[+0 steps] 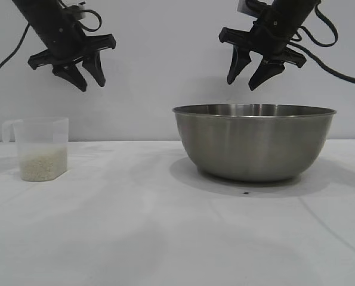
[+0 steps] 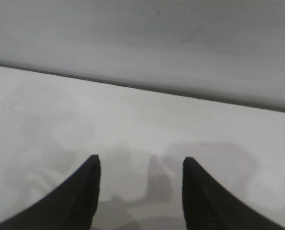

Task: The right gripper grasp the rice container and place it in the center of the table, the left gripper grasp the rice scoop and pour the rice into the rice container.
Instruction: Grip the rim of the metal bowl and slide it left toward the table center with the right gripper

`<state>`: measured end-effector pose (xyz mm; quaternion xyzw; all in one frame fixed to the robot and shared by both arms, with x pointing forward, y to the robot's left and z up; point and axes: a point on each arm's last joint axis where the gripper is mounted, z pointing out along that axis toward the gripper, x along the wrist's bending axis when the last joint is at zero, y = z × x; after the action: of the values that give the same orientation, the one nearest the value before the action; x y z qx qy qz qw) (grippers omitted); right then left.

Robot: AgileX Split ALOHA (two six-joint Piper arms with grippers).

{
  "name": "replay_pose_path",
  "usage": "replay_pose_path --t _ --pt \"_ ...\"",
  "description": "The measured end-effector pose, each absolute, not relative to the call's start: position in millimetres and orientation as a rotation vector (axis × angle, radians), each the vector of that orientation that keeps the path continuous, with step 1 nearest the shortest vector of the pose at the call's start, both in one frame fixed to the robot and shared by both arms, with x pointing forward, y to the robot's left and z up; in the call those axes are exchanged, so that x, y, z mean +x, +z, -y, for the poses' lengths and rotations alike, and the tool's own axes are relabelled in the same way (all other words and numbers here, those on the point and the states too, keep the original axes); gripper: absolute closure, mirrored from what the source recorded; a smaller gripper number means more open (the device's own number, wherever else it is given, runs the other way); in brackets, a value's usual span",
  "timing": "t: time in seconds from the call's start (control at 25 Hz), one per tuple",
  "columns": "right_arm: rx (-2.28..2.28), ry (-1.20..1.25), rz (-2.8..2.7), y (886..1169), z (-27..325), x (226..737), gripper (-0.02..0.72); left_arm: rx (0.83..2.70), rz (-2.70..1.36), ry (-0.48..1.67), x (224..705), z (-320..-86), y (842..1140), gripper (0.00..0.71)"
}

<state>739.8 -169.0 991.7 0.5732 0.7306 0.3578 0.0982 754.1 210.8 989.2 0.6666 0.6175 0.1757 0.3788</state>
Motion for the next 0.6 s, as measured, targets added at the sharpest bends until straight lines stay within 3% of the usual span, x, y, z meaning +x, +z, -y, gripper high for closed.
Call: replay_pose_path --t 0.6 --pt "1.703 1.014 -2.220 990.5 170.0 735.7 0.358 1.735 -1.589 0.416 751.5 -210.1 986.8 0.444"
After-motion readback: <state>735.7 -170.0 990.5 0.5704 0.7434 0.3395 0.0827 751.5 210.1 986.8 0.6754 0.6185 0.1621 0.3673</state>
